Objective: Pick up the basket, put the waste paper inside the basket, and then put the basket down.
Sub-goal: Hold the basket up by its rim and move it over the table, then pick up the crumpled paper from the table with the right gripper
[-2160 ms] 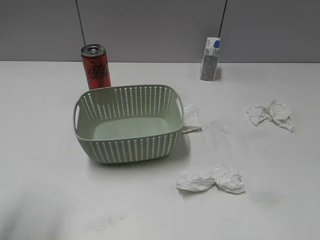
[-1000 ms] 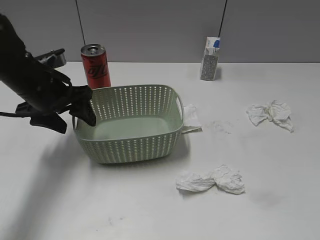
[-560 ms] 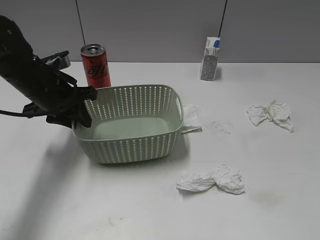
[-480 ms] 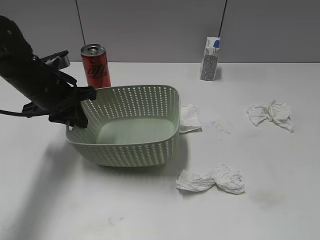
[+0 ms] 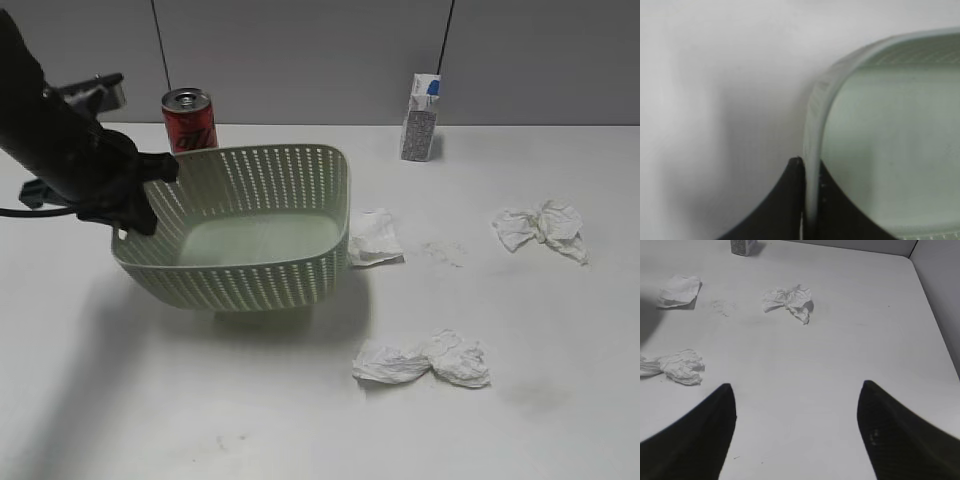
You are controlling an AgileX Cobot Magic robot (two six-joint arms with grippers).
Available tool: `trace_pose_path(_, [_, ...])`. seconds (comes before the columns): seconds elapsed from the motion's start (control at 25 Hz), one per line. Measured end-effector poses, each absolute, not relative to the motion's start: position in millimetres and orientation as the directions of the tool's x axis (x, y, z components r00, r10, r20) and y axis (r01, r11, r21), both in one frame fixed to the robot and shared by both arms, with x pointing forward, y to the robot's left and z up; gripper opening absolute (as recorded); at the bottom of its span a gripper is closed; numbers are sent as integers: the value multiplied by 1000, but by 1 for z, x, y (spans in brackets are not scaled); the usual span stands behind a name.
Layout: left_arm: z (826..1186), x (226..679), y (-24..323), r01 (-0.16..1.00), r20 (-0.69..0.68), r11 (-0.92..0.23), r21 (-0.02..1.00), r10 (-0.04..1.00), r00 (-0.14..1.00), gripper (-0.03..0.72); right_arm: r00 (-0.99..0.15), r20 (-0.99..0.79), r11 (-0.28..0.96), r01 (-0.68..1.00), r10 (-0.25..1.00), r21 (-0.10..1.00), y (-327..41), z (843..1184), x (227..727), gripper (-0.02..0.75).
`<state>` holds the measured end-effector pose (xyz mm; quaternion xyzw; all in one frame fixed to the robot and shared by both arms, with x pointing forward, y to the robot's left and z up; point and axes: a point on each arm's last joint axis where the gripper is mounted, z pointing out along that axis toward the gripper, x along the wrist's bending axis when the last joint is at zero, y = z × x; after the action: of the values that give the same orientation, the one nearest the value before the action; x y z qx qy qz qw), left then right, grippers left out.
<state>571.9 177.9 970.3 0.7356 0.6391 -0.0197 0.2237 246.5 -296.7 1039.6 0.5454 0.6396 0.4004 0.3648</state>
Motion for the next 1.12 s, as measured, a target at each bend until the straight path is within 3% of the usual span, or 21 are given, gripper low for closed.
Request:
trace_pose_path(0.16, [1005,564,189,912,-86,-209,353,963,254,0,-143,-22,82,428,989,900,-295,1044,254,571])
trace_pose_path(0.28, [1016,560,185,892,122,-299,340,954,273,0,-156,14,64,487,988,871,-291,1049,273,571])
trace_pose_path(0.36, [1020,556,173,874,185,-335,351,940,285,0,-168,49,48,529,984,847,-286,1050,291,571])
trace_pose_path(0.52, [1023,551,151,848,190,-365,385,930,314,0,-234,94,80,637,968,767,-274,1050,333,571])
trace_pose_path(0.84, [1015,552,150,859,199,-362,361,930,308,0,-356,130,206,759,925,617,-248,1044,450,571])
trace_pose_path(1.12, [1009,553,148,871,181,-348,347,936,302,0,-559,52,428,688,828,586,-171,1020,529,571])
